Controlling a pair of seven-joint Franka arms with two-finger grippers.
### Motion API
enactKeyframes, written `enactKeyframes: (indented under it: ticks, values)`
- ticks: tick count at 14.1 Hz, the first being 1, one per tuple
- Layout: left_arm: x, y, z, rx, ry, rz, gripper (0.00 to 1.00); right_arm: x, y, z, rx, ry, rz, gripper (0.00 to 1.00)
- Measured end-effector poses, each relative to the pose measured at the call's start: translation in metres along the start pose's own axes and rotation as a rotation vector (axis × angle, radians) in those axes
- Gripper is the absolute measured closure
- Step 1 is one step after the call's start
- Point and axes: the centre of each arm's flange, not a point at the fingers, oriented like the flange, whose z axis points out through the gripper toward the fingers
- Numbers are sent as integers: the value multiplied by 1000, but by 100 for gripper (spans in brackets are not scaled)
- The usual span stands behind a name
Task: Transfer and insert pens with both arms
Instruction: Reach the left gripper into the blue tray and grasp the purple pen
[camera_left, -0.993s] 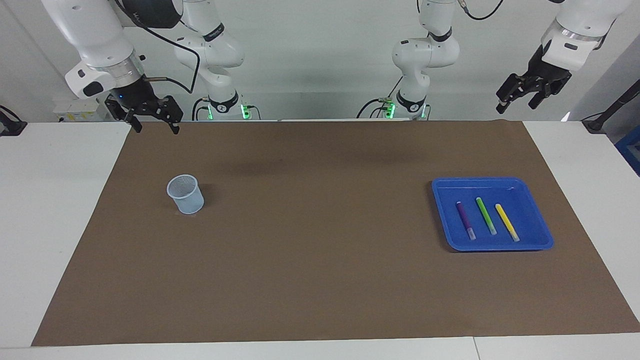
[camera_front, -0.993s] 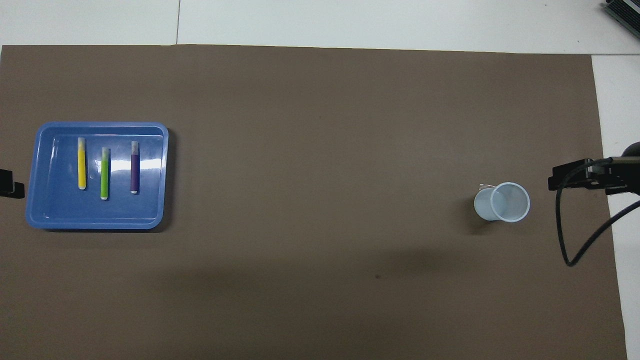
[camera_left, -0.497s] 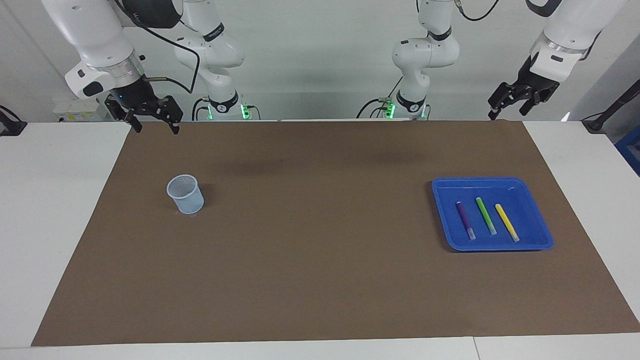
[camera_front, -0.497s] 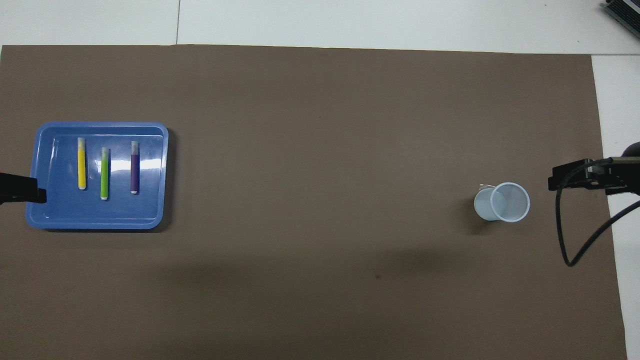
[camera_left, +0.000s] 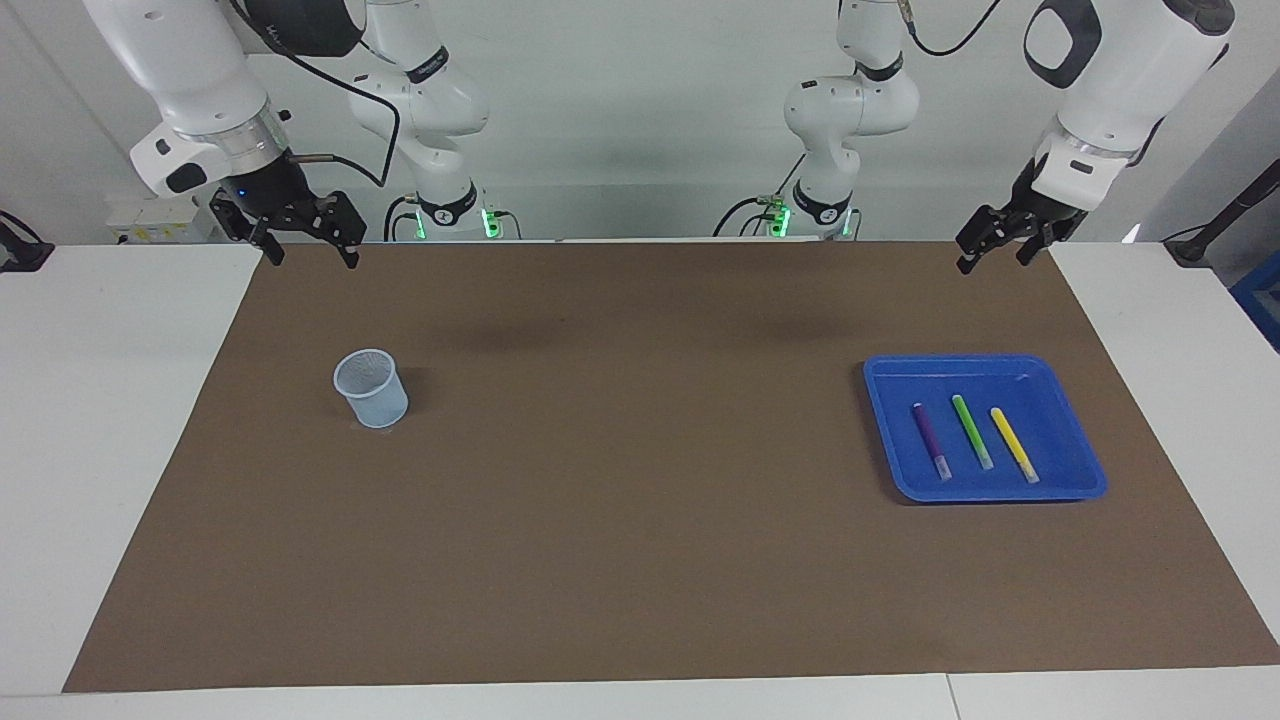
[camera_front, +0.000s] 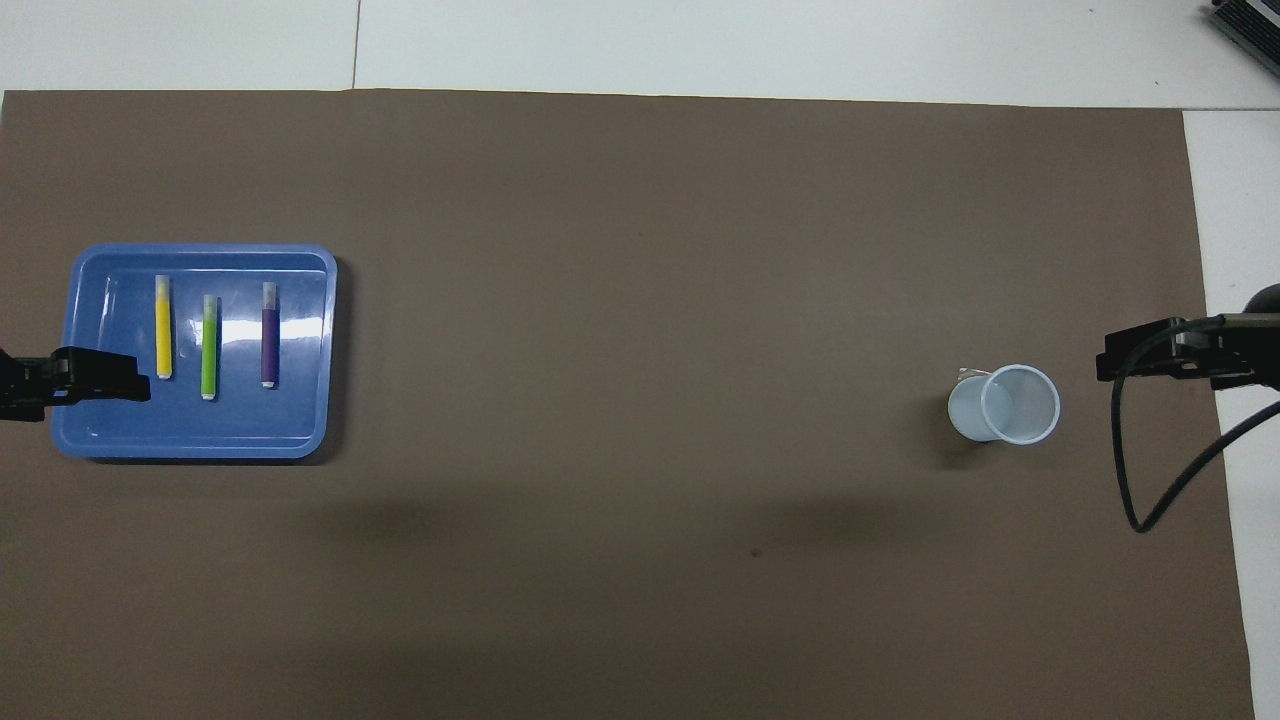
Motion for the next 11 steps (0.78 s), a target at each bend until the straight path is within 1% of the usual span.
enactKeyframes:
  ticks: [2,5,11]
  values:
    - [1,0,18,-3,7,-1,0,0,0,0,0,0,0,0]
    - [9,1,51,-1,0,0,0,0,0,0,0,0,0,0]
    - [44,6,126,10,-17,18,0,0,0,0,0,0,0,0]
